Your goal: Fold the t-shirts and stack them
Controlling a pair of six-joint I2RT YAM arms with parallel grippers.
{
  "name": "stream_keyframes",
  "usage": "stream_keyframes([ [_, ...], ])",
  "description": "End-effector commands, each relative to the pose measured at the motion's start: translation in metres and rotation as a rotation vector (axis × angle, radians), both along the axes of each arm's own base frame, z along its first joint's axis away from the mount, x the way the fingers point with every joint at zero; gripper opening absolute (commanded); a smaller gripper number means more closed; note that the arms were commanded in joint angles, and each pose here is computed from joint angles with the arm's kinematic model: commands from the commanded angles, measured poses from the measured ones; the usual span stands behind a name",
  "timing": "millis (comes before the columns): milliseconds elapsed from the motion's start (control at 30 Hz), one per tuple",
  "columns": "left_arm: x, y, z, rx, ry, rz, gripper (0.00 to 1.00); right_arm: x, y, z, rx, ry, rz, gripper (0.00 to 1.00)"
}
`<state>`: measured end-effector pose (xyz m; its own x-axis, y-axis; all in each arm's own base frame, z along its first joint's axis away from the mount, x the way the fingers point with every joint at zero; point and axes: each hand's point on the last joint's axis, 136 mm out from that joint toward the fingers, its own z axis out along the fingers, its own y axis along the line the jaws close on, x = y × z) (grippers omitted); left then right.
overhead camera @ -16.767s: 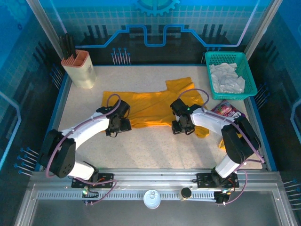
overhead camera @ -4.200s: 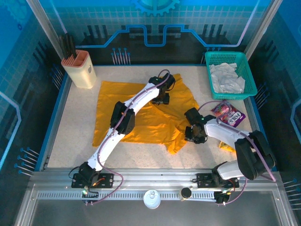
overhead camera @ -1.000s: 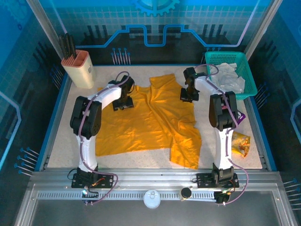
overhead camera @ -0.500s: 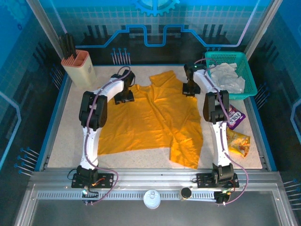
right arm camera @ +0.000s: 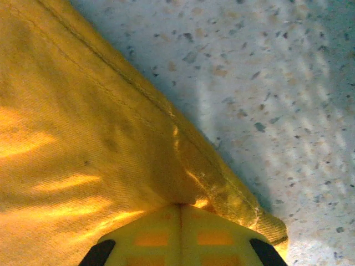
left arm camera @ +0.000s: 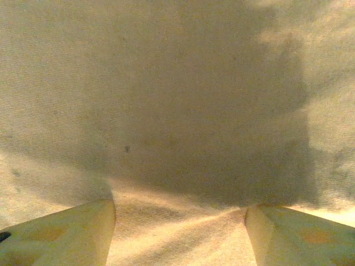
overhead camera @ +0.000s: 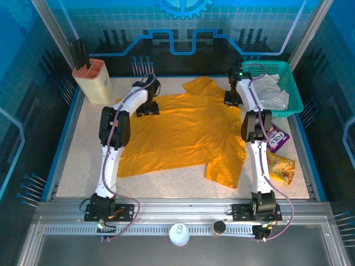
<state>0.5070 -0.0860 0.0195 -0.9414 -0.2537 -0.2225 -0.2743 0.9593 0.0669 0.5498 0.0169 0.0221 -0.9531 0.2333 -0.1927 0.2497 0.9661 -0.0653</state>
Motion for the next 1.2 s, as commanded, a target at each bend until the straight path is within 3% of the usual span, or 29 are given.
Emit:
stream_keyframes([
  [0, -0.006, 0.013, -0.021, 0.044, 0.081, -0.016, 0.66, -0.029, -0.016, -0.040, -0.036, 0.153, -0.029, 0.00],
  [400, -0.001, 0.002, 0.026, -0.015, -0.022, -0.032, 0.76, -0.051, -0.012, -0.008, -0.038, 0.137, -0.055, 0.00],
  [667, -0.030, 0.005, 0.010, -0.023, 0.018, -0.026, 0.77, -0.084, -0.010, -0.008, -0.034, 0.147, -0.054, 0.00],
  [867, -0.038, 0.007, 0.006, -0.023, 0.017, -0.023, 0.77, -0.088, -0.009, 0.009, -0.032, 0.130, -0.038, 0.00],
  [1167, -0.032, 0.008, 0.039, -0.025, -0.052, -0.021, 0.76, -0.098, -0.007, 0.046, -0.018, 0.087, -0.013, 0.00],
])
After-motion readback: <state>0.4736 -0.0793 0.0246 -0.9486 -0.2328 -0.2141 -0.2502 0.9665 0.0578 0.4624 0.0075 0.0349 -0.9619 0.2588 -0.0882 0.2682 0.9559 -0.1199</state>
